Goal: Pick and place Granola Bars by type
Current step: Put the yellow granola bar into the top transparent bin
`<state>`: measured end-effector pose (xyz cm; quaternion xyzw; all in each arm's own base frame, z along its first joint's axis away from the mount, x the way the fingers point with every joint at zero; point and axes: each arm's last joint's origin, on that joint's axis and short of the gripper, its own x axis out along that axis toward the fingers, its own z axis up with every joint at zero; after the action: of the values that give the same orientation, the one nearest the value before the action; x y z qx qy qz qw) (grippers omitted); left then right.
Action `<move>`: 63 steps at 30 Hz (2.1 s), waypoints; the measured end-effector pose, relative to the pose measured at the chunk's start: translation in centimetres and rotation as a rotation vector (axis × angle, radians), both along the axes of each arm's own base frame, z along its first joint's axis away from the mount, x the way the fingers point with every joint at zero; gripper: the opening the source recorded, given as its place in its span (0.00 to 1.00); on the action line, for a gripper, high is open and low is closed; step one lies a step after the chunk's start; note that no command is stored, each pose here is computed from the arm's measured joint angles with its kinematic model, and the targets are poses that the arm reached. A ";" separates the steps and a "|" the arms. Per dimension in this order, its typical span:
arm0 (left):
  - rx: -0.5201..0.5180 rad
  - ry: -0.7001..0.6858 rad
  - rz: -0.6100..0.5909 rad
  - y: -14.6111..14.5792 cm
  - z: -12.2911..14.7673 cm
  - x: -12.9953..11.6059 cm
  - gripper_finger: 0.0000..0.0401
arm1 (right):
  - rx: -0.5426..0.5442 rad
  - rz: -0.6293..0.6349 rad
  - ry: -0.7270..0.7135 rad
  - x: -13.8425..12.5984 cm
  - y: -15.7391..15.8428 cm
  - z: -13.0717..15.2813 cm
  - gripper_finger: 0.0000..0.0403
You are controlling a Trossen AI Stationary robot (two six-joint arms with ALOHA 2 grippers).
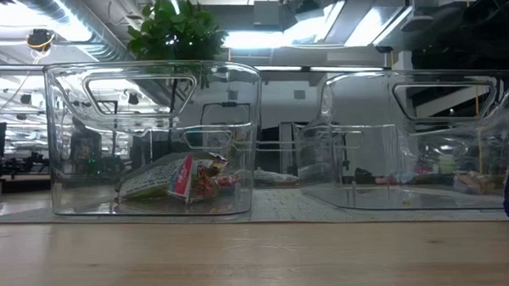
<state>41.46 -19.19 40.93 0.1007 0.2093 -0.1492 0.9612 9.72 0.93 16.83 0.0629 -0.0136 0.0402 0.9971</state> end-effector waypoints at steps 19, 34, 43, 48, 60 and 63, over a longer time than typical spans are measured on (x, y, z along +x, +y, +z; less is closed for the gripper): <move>0.000 -0.108 0.243 4.8 1.9 1.1 0.02 | 0.000 0.000 0.001 0.0 0.0 0.0 0.58; 0.039 -0.106 0.503 13.7 3.1 1.6 0.03 | 0.001 0.000 0.001 0.0 0.0 0.0 0.58; 0.112 -0.022 0.667 20.4 4.0 -0.4 0.01 | 0.001 0.000 0.000 0.0 0.0 0.0 0.58; 0.120 0.026 0.731 23.5 4.3 -1.6 0.02 | 0.001 0.000 0.001 0.0 0.0 0.0 0.58; 0.105 0.078 0.727 28.1 4.0 -2.5 0.01 | 0.001 0.000 0.000 0.0 0.0 0.0 0.58; 0.108 0.101 0.758 29.3 3.8 -2.9 0.02 | 0.000 0.000 0.001 0.0 0.0 0.0 0.58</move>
<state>38.55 10.11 44.76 0.0591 0.2864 0.2232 0.9299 9.72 0.94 16.81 0.0632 -0.0132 0.0404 0.9971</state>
